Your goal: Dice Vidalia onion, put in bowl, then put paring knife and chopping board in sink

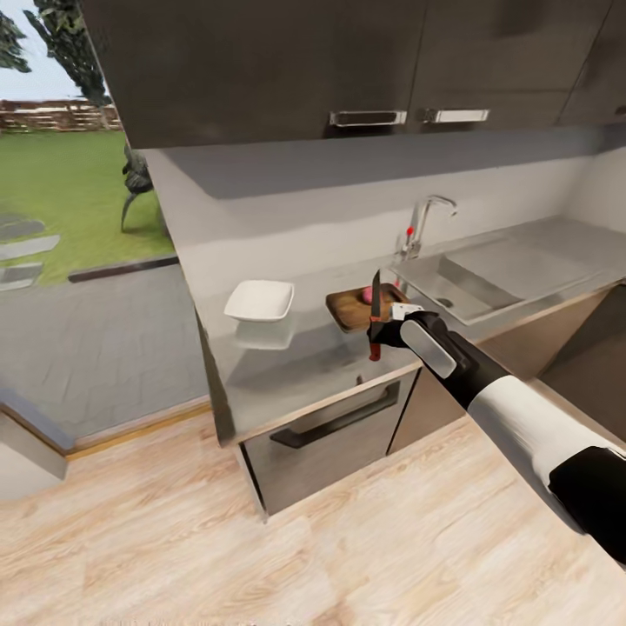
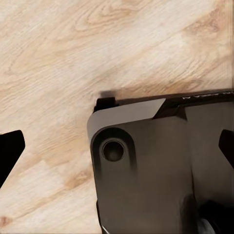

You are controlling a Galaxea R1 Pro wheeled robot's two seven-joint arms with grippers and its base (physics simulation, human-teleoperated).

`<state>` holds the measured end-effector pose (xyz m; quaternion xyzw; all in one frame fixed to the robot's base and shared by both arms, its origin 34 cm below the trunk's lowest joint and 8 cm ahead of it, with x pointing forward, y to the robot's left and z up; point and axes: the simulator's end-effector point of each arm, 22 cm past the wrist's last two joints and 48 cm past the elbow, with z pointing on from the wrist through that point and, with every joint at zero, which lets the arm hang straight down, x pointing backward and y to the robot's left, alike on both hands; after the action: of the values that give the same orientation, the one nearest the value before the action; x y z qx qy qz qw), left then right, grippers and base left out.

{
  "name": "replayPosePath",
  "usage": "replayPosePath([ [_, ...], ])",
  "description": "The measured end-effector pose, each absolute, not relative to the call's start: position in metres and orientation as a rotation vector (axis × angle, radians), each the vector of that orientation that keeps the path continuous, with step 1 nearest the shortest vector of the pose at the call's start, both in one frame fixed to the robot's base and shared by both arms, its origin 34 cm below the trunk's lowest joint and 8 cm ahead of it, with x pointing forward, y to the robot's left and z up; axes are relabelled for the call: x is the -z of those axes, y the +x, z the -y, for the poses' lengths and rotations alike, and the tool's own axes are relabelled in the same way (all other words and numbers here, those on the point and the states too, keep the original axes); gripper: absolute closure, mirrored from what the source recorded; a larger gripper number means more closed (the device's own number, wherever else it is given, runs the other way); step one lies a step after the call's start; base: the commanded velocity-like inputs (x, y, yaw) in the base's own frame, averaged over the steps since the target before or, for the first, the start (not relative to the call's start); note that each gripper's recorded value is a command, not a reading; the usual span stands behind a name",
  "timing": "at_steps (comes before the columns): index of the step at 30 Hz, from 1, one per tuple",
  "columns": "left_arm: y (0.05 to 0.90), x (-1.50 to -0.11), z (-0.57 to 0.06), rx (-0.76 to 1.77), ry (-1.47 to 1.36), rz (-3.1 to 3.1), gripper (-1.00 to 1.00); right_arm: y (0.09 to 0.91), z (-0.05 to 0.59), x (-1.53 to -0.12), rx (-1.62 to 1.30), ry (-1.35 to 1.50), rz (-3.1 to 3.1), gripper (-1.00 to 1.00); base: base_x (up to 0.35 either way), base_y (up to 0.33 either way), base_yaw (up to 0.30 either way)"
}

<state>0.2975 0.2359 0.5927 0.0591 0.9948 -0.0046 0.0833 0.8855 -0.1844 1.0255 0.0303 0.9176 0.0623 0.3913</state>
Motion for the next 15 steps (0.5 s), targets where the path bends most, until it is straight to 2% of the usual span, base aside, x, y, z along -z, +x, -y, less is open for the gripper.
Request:
replayPosePath([
  [15,0.291,-0.590,-0.236,0.016,0.177,-2.986,-1.00,0.884,0.182,-1.010,-0.148,0.057,-2.351,1.00,0.000,-0.319,0.215],
])
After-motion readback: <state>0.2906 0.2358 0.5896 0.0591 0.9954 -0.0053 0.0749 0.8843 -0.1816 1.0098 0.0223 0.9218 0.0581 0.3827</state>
